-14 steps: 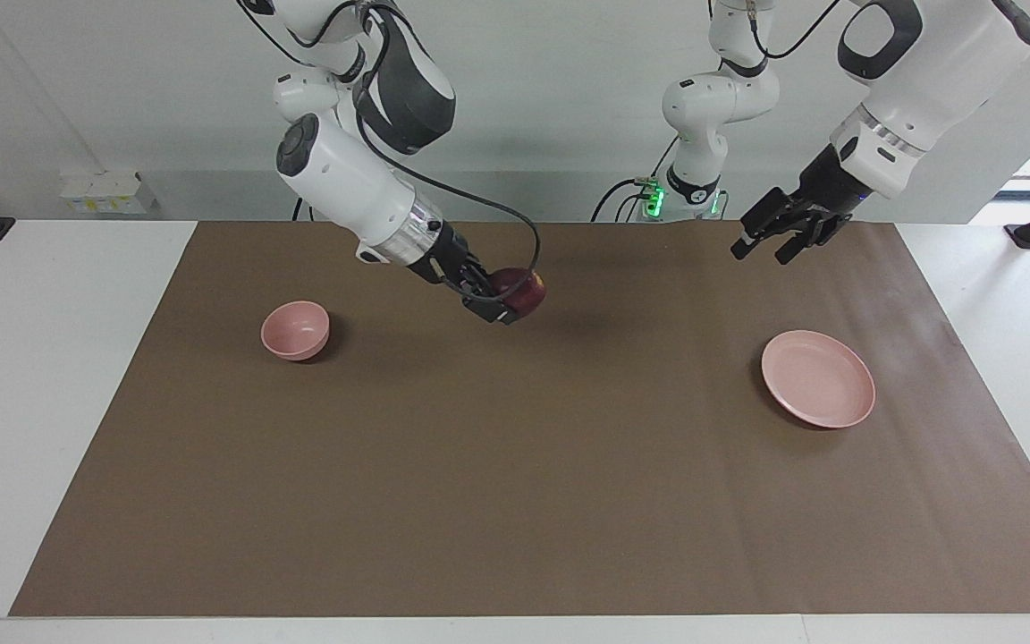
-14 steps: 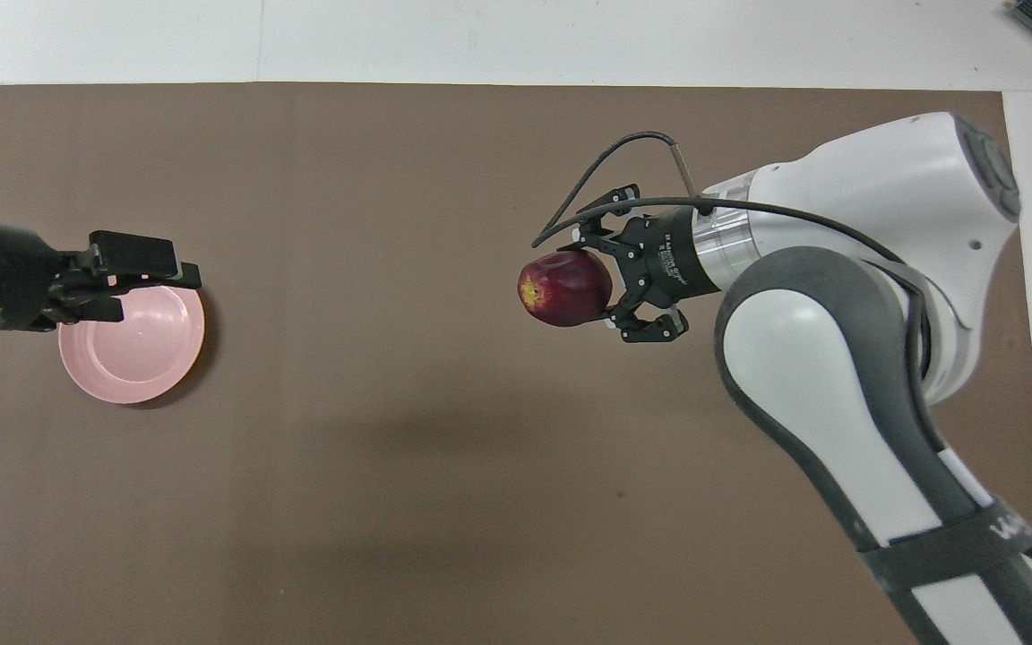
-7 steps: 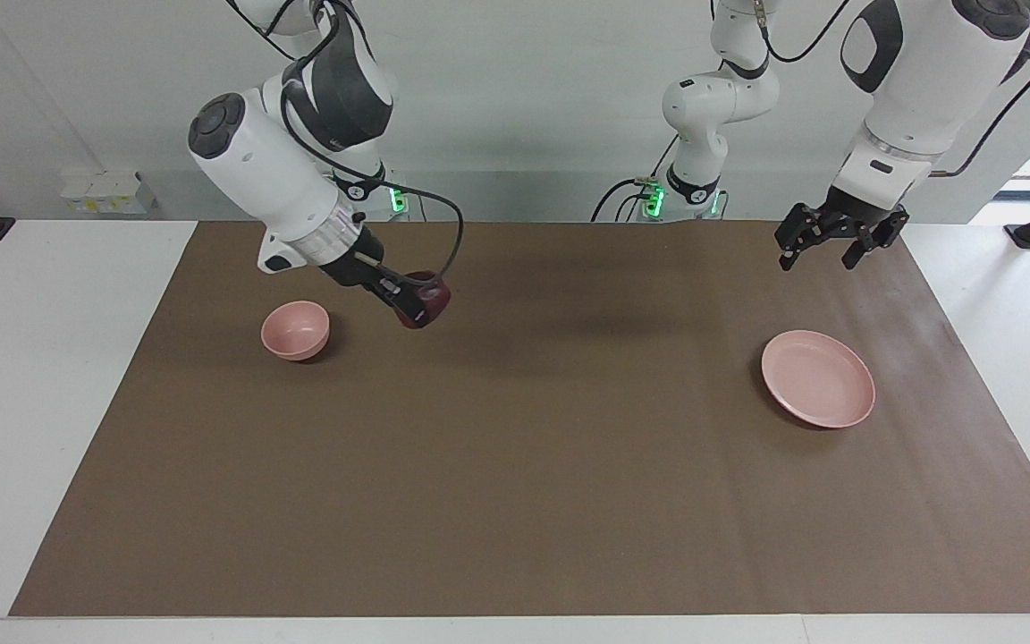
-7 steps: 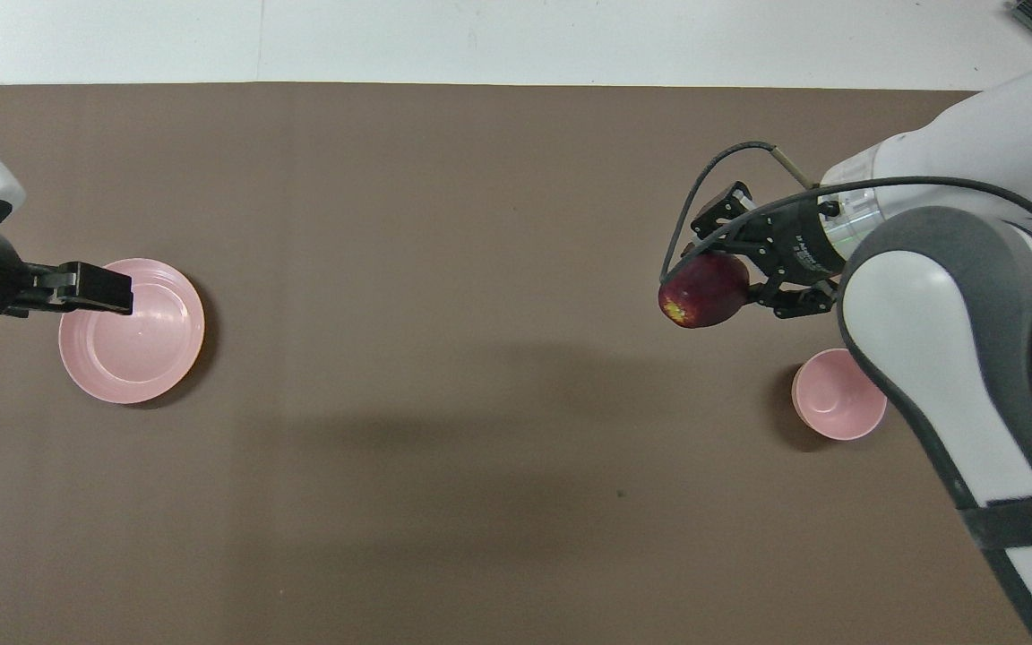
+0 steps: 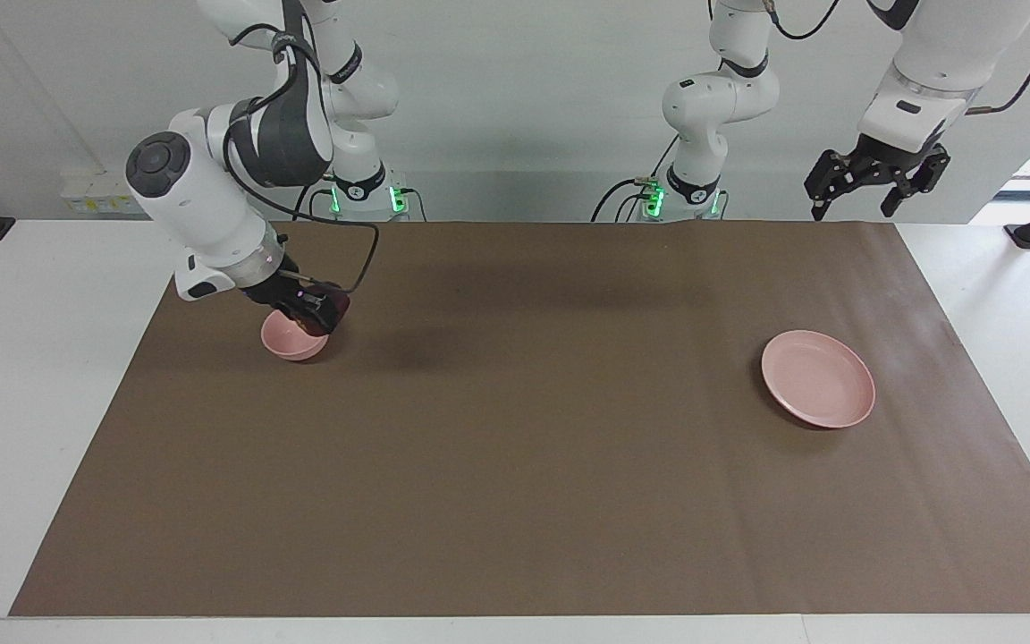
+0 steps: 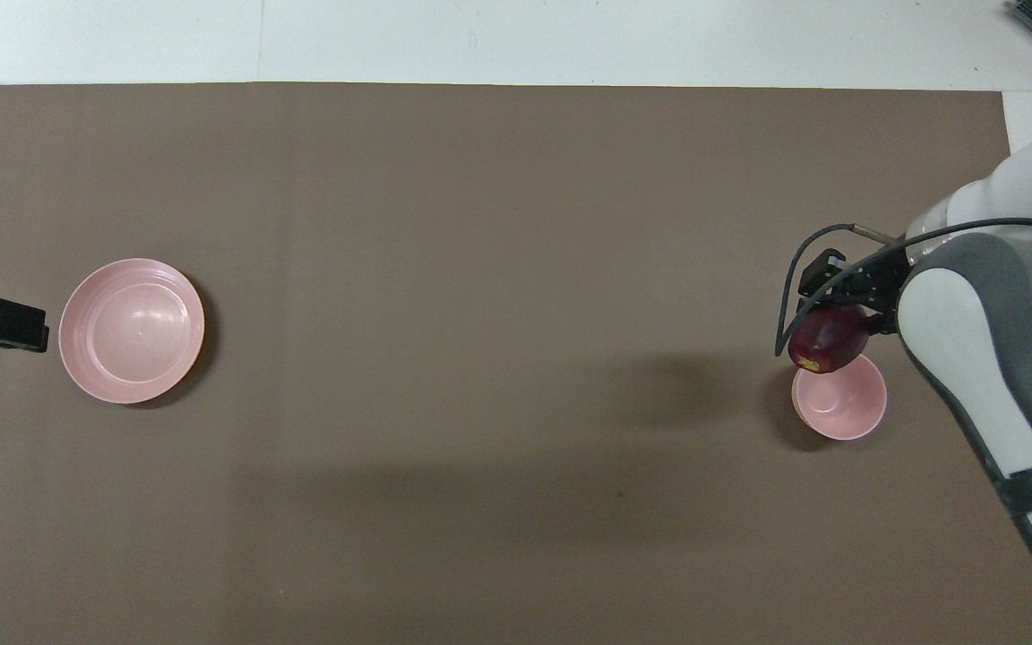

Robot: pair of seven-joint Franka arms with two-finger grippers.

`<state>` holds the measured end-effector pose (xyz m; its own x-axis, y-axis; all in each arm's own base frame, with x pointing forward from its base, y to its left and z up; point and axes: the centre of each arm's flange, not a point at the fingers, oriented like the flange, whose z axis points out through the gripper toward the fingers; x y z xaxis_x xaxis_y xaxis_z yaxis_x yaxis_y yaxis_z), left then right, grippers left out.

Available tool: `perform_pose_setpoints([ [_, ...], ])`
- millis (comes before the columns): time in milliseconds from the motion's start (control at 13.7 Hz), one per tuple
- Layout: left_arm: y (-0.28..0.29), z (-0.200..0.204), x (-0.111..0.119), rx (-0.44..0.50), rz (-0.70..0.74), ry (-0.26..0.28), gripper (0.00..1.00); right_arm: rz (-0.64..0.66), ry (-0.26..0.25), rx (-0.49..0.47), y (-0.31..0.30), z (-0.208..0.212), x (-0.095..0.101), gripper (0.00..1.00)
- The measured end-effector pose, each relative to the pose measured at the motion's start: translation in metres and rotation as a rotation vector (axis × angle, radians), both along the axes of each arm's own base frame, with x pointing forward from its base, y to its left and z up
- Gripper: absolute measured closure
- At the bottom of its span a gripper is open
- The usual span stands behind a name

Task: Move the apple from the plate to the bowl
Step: 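Carry the apple with the right gripper down into the pink bowl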

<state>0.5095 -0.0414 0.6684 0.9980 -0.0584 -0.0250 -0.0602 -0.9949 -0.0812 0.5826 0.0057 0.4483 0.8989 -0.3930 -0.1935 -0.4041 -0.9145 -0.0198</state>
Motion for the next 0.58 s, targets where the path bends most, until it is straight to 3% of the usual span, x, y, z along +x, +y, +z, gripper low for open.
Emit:
perform_pose_setpoints([
  [219, 0.002, 0.002, -0.001, -0.006, 0.005, 0.005, 0.00, 0.027, 0.014, -0.053, -0.028, -0.041, -0.020, 0.29],
  [583, 0.016, -0.022, 0.003, -0.116, 0.044, 0.049, 0.00, 0.045, -0.014, -0.106, -0.046, -0.110, -0.051, 0.29],
])
